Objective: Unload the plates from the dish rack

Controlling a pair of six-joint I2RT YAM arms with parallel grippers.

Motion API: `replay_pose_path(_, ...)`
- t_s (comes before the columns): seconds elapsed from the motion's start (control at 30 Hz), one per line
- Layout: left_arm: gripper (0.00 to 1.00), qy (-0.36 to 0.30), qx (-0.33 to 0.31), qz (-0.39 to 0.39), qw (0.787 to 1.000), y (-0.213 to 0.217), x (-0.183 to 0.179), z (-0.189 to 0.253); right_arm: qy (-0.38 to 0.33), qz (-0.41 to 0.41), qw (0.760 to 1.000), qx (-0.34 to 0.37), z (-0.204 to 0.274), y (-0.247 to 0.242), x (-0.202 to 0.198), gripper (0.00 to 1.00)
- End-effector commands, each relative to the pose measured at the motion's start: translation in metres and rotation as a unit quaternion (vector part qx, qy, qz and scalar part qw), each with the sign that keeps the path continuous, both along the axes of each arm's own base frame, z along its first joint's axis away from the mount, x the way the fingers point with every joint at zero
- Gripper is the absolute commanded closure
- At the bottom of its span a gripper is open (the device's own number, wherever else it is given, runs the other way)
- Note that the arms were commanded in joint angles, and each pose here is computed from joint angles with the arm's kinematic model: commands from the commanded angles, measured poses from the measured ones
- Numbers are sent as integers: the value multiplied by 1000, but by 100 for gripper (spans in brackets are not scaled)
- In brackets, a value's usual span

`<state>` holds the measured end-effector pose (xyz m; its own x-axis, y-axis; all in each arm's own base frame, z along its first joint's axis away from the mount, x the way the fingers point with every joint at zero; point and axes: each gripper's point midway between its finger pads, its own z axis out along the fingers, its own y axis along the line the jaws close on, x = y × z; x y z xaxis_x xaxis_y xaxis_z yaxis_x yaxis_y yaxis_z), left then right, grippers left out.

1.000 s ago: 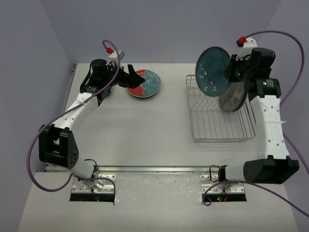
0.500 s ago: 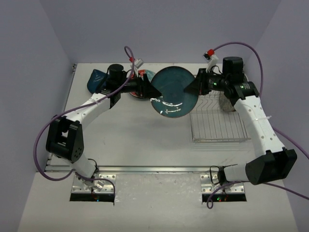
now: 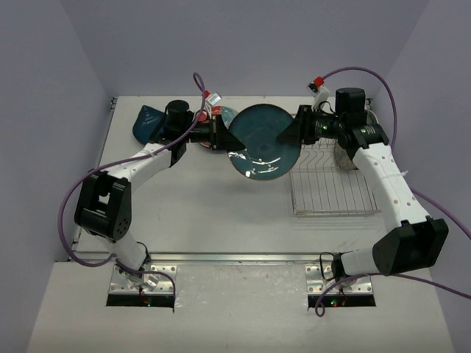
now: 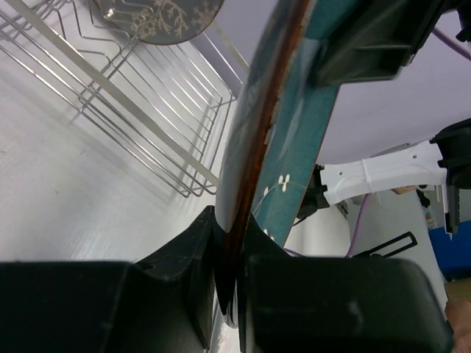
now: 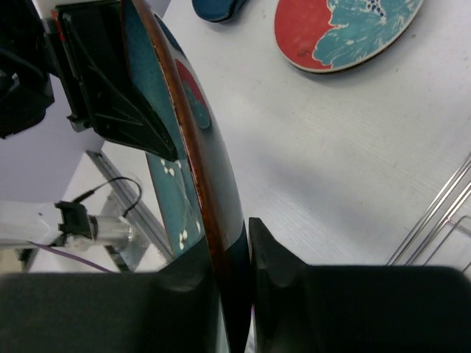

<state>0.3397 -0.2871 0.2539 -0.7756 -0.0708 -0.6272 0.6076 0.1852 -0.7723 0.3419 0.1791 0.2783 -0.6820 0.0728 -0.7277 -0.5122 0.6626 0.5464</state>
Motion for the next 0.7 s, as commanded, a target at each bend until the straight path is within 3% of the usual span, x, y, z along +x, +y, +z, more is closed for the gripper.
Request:
replay_pose_path(0.0,100,-24,-24,12,999,16,20,12,-52,-34,998,6,30,-2,22,42)
replay_pose_path(0.03,100,-18,-25,31,999,25,32,10,-46,-47,998,-2,25,-5,25,27)
replay_pose_path(0.1,100,2,-31,78,996,52,61,3,-38,-89,995,-28,15,-18,34,5)
replay_pose_path(0.13,100,15,-32,108,994,67,78,-1,-36,-100,994,-36,13,-22,36,2)
replay_pose_path(0.4,100,45,-25,273,961,155,180,-25,-26,-161,983,-82,-7,-51,43,1)
replay_pose_path(0.67,100,68,32,348,934,184,231,-79,-28,-178,977,-110,-11,-65,42,1)
